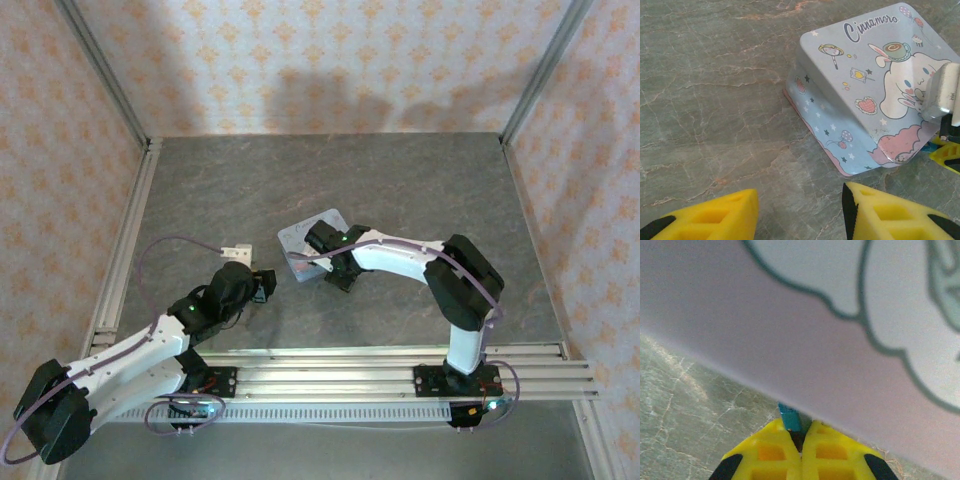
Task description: Unlock a padlock with a key
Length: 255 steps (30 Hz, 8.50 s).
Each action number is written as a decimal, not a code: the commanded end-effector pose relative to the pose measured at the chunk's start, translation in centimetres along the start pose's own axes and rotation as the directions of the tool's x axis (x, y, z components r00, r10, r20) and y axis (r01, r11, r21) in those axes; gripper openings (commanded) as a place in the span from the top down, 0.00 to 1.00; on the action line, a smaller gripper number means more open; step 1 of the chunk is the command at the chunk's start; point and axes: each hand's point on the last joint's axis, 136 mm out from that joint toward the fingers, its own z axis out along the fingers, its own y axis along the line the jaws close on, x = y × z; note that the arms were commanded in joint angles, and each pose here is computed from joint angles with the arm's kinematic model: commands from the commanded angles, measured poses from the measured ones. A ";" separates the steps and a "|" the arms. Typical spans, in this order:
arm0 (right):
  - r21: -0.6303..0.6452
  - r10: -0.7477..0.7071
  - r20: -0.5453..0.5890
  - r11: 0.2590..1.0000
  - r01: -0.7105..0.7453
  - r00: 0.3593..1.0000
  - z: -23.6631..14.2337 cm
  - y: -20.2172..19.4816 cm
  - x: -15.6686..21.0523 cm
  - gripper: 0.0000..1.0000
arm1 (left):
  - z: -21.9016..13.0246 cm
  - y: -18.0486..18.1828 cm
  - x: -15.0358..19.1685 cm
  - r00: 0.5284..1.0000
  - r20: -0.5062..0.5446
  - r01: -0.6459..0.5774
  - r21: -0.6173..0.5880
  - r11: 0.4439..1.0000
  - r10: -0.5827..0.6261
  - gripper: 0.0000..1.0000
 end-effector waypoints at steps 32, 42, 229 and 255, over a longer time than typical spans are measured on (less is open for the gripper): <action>0.253 -0.355 -0.012 0.903 0.346 0.935 -0.4 -0.7 -4.4 1.00 | 6.7 1.2 -1.5 0.941 -0.214 0.272 0.021 0.962 -0.262 0.54; 0.329 -0.349 0.003 0.885 0.329 0.937 0.3 -1.8 -5.9 1.00 | 7.3 1.7 -2.3 0.938 -0.224 0.274 0.006 0.962 -0.266 0.54; 0.087 0.549 0.831 0.029 -0.996 0.089 -2.8 -25.1 21.8 0.01 | 7.5 16.9 -11.2 0.948 0.247 -0.074 -0.442 0.894 0.201 0.00; 0.067 0.568 0.814 0.118 -0.991 0.123 -2.3 -25.0 20.4 0.00 | 7.5 16.9 -11.2 0.948 0.247 -0.075 -0.442 0.894 0.202 0.00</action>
